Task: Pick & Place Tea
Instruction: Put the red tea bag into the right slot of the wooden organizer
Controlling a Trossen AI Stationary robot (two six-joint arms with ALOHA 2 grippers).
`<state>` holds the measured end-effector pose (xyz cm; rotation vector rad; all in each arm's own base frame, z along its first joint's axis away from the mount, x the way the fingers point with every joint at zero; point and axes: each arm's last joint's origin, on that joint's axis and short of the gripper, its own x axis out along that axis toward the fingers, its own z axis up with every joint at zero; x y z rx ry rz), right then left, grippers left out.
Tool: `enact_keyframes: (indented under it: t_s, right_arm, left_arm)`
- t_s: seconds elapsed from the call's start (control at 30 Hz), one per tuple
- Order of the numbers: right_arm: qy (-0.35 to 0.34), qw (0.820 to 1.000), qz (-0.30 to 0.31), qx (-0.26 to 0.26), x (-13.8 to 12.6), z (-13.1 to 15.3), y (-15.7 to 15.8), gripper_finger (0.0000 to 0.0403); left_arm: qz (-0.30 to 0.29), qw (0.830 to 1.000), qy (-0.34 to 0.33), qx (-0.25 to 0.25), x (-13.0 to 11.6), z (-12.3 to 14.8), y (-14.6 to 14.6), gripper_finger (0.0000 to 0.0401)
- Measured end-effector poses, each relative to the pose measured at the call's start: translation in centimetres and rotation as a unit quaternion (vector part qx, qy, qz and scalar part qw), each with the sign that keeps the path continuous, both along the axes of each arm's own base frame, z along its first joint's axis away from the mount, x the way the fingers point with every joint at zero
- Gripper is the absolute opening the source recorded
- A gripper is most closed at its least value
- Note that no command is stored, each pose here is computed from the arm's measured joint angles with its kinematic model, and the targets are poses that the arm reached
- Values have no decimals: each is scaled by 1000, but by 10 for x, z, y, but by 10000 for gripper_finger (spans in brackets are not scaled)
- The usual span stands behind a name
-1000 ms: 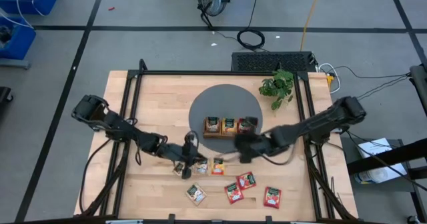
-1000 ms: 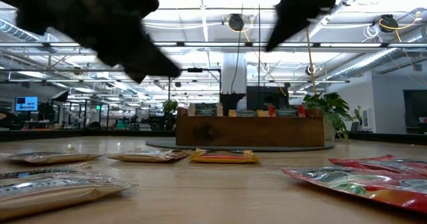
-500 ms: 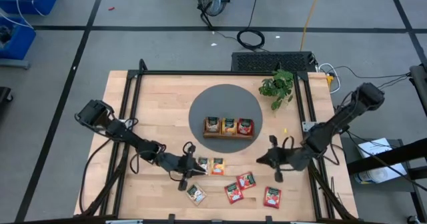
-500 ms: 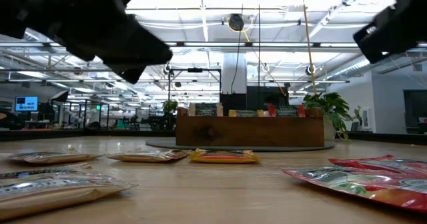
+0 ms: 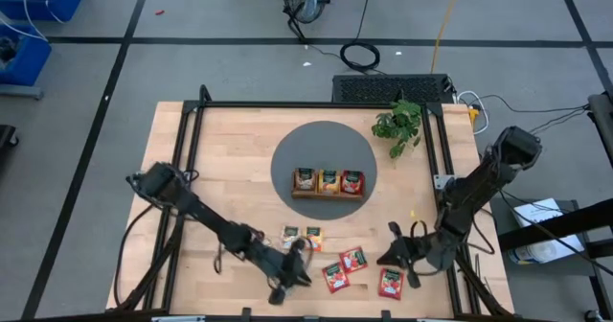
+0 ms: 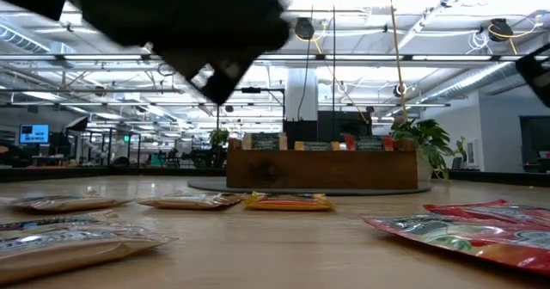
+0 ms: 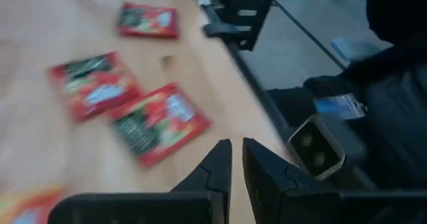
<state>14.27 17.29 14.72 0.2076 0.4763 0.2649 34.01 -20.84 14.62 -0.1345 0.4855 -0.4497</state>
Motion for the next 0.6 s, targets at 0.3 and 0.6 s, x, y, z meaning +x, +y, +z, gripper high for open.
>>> enact_keyframes:
  t_s: [0.3, 0.6]
  right_arm:
    - [-2, 1000, 11, -3, -1, 0, 33, 0]
    - [-11, 1000, 4, -13, 3, -8, 37, 0]
  left_arm:
    - [-34, 999, -13, 23, 51, 15, -38, 42]
    - [-6, 1000, 1, 11, 63, 18, -34, 42]
